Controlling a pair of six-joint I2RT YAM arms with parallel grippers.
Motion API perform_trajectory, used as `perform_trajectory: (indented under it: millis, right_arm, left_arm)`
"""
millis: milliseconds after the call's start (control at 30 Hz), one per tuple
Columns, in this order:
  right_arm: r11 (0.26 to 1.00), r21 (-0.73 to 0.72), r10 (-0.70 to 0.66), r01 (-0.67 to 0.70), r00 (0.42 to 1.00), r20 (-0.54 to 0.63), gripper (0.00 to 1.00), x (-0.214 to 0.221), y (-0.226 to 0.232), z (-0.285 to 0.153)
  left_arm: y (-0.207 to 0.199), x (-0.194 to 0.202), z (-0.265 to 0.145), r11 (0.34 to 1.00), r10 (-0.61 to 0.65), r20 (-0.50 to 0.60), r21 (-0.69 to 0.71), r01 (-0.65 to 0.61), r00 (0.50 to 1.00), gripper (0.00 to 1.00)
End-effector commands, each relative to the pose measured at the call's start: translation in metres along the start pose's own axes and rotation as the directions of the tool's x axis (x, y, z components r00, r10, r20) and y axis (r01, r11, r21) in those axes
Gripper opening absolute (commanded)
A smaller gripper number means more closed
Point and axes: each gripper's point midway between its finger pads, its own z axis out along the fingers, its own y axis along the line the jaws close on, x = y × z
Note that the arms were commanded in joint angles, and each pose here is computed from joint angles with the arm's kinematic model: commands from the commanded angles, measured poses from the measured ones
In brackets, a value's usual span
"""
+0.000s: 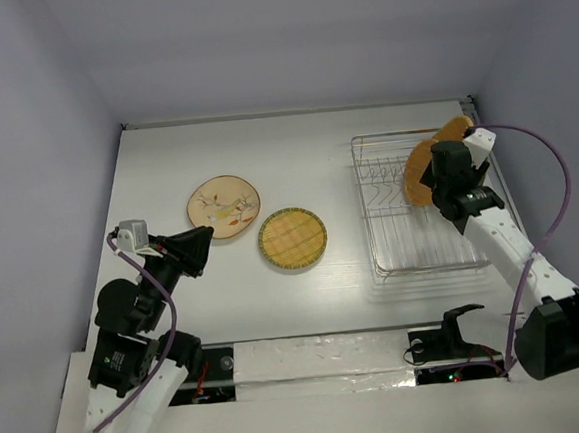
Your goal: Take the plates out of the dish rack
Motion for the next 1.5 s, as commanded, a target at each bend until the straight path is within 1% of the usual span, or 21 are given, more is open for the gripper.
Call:
perform_trajectory:
  millis: [0, 133, 167, 233, 267, 333, 367, 400, 467, 533, 567, 667, 833, 867, 900, 1000, 1133, 1233, 1367, 1400, 1467]
  right_arm:
    - [0.999, 0.043, -0.007, 0.008, 1.000, -0.024, 0.67, 0.003, -0.003, 0.023]
    - [0.998, 0.060, 0.002, 0.001, 0.999, -0.038, 0.60, 0.006, -0.001, 0.048]
    - [0.998, 0.058, -0.008, 0.011, 0.999, -0.046, 0.55, 0.009, 0.001, 0.051]
    - [0.997, 0.071, -0.026, 0.029, 0.999, -0.042, 0.51, 0.010, 0.002, 0.059]
    - [0.997, 0.075, -0.033, 0.036, 0.999, -0.039, 0.47, 0.009, 0.002, 0.060]
    - [0.995, 0.087, -0.051, 0.053, 0.998, -0.031, 0.42, 0.007, 0.001, 0.062]
    - [0.994, 0.088, -0.055, 0.058, 0.998, -0.031, 0.34, 0.006, 0.001, 0.062]
    - [0.994, 0.090, -0.062, 0.065, 0.998, -0.029, 0.30, 0.004, 0.000, 0.061]
    - [0.993, 0.089, -0.074, 0.076, 0.997, -0.025, 0.24, 0.001, 0.000, 0.059]
    - [0.991, 0.094, -0.096, 0.099, 0.995, -0.033, 0.22, -0.004, -0.002, 0.056]
    - [0.990, 0.097, -0.098, 0.101, 0.995, -0.031, 0.15, -0.006, -0.002, 0.054]
    - [0.988, 0.088, -0.121, 0.123, 0.992, -0.031, 0.07, -0.016, -0.002, 0.048]
    - [0.987, 0.050, -0.150, 0.151, 0.989, -0.012, 0.00, -0.038, -0.001, 0.029]
    - [0.987, 0.034, -0.160, 0.160, 0.987, -0.007, 0.00, -0.042, 0.003, 0.025]
    - [0.987, 0.036, -0.157, 0.157, 0.987, 0.011, 0.00, -0.054, 0.004, 0.020]
    - [0.984, 0.024, -0.179, 0.179, 0.984, 0.020, 0.00, -0.067, 0.008, 0.006]
    - [0.987, 0.011, -0.159, 0.158, 0.984, 0.081, 0.00, -0.099, 0.010, -0.019]
    - [0.991, -0.025, -0.127, 0.131, 0.983, 0.130, 0.00, -0.117, 0.013, -0.043]
    - [0.988, -0.124, -0.063, 0.087, 0.981, 0.186, 0.00, -0.133, 0.029, -0.081]
    - [0.979, -0.180, -0.060, 0.094, 0.981, 0.185, 0.00, -0.129, 0.042, -0.093]
    - [0.943, -0.326, -0.012, 0.064, 0.988, 0.157, 0.00, -0.119, 0.073, -0.109]
  left_arm:
    - [-0.010, -0.012, -0.003, 0.999, 0.002, 0.050, 0.044, -0.004, 0.999, 0.17]
    - [-0.013, -0.015, -0.007, 0.998, 0.006, 0.066, 0.060, -0.010, 0.998, 0.18]
    - [-0.013, -0.016, -0.008, 0.998, 0.004, 0.070, 0.062, -0.009, 0.998, 0.18]
    - [-0.015, -0.018, -0.010, 0.997, 0.006, 0.079, 0.071, -0.012, 0.997, 0.18]
    - [-0.016, -0.018, -0.011, 0.997, 0.007, 0.082, 0.074, -0.013, 0.997, 0.18]
    - [-0.017, -0.019, -0.012, 0.997, 0.005, 0.087, 0.077, -0.012, 0.996, 0.18]
    - [-0.017, -0.019, -0.013, 0.997, 0.007, 0.088, 0.079, -0.014, 0.996, 0.18]
    - [-0.018, -0.020, -0.013, 0.996, 0.005, 0.091, 0.083, -0.013, 0.996, 0.19]
    - [-0.019, -0.021, -0.014, 0.996, 0.007, 0.094, 0.088, -0.015, 0.996, 0.19]
    - [-0.019, -0.021, -0.014, 0.996, 0.007, 0.097, 0.088, -0.016, 0.995, 0.19]
    - [-0.019, -0.021, -0.015, 0.996, 0.006, 0.097, 0.090, -0.015, 0.995, 0.19]
    - [-0.019, -0.021, -0.015, 0.996, 0.006, 0.098, 0.092, -0.015, 0.995, 0.19]
    - [-0.019, -0.021, -0.015, 0.996, 0.004, 0.098, 0.092, -0.013, 0.995, 0.19]
    - [-0.019, -0.021, -0.015, 0.996, 0.006, 0.097, 0.091, -0.015, 0.995, 0.19]
    - [-0.019, -0.021, -0.015, 0.996, 0.004, 0.099, 0.091, -0.013, 0.995, 0.19]
    - [-0.019, -0.020, -0.014, 0.996, 0.006, 0.095, 0.092, -0.015, 0.996, 0.19]
    - [-0.017, -0.020, -0.014, 0.997, 0.004, 0.095, 0.082, -0.012, 0.995, 0.19]
    - [-0.017, -0.020, -0.013, 0.997, 0.002, 0.092, 0.077, -0.009, 0.996, 0.19]
    - [-0.016, -0.019, -0.012, 0.997, 0.003, 0.089, 0.075, -0.010, 0.996, 0.19]
    - [-0.016, -0.019, -0.012, 0.997, 0.003, 0.086, 0.073, -0.010, 0.996, 0.19]
    - [-0.016, -0.019, -0.011, 0.997, 0.003, 0.087, 0.072, -0.010, 0.996, 0.19]
